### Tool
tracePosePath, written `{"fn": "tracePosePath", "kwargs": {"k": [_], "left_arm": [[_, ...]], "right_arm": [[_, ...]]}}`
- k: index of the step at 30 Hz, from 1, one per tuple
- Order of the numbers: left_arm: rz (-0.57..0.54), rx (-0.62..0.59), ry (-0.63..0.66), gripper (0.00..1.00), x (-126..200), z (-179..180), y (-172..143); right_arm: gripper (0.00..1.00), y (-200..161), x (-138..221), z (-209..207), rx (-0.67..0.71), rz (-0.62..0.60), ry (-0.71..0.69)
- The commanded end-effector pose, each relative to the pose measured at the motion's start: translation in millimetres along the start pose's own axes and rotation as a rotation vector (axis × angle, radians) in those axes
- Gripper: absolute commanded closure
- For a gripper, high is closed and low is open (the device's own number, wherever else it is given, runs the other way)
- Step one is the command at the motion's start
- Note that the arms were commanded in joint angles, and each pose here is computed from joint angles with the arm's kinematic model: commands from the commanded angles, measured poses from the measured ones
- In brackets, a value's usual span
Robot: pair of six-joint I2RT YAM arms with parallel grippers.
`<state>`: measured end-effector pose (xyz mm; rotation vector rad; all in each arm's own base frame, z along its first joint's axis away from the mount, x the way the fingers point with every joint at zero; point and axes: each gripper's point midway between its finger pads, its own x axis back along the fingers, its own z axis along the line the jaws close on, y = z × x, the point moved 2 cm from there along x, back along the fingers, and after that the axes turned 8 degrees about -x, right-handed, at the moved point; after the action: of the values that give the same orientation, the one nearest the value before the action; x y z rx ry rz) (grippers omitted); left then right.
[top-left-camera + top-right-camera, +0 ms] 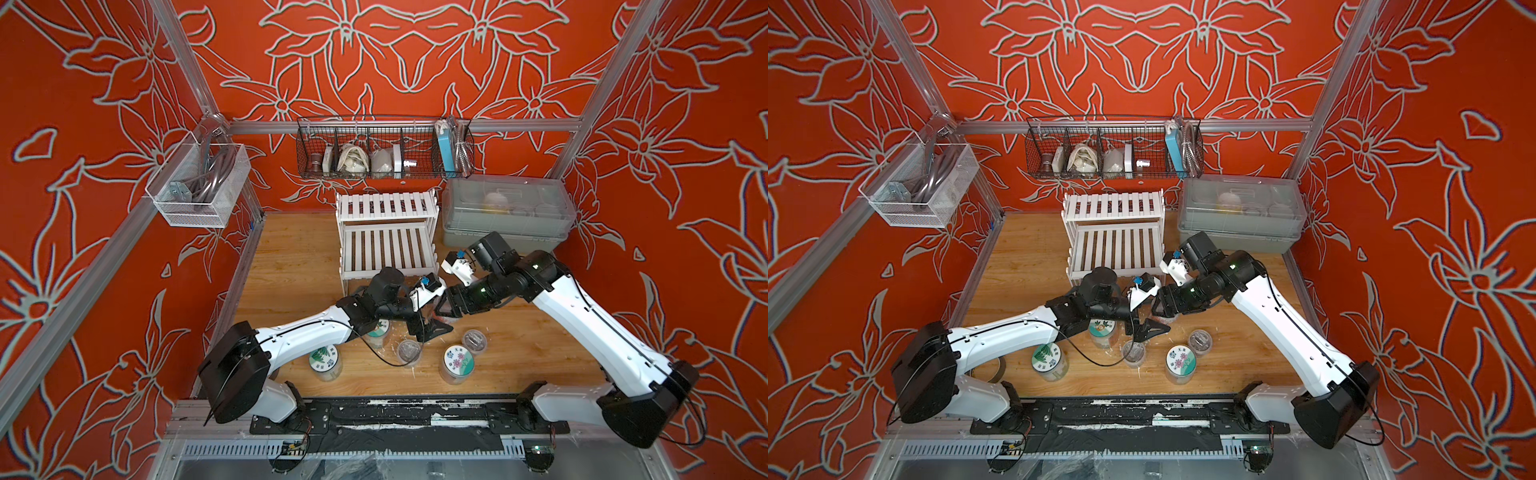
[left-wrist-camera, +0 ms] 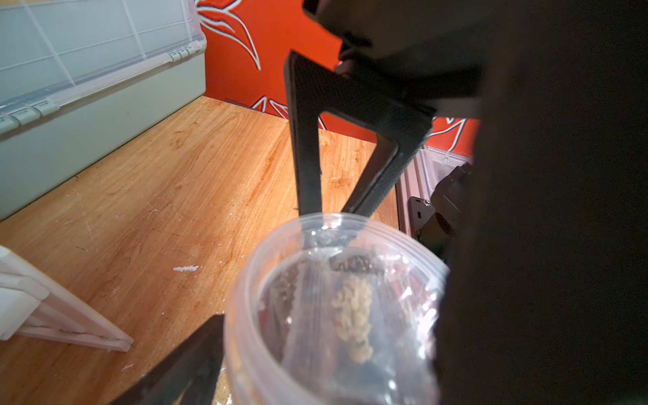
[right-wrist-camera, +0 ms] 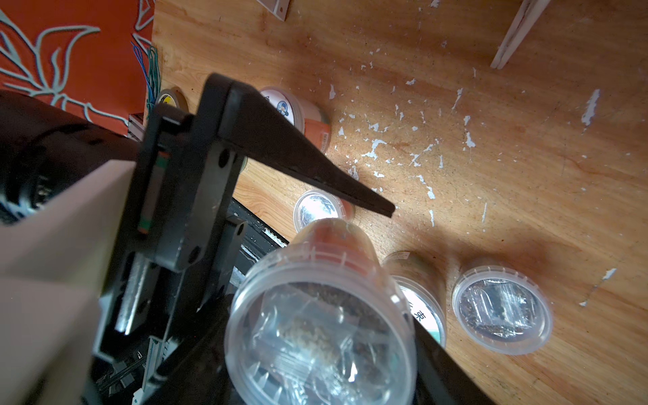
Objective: Place the seed container on the shelf
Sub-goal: Pick up the seed jar at the center of the board.
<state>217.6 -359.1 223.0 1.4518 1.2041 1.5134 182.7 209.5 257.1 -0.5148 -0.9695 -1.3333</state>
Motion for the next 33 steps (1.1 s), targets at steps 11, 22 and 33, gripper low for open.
{"fn": "tracePosePath", "kwargs": {"k": [11, 22, 33], "left_arm": [[-0.041, -0.048, 0.0, 0.38, 1, -5, 11], [-0.053, -0.045, 0.011, 0.42, 4, -5, 11], [-0.063, -0.032, 0.069, 0.4, 7, 2, 12]], "right_arm": [[0.39, -2, 1, 1, 0.016, -0.012, 0.011], [0.27, 1, 5, -3, 0.018, -0.035, -0.028], [0.19, 18, 87, -13, 0.072, -0.372, -0.249]]}}
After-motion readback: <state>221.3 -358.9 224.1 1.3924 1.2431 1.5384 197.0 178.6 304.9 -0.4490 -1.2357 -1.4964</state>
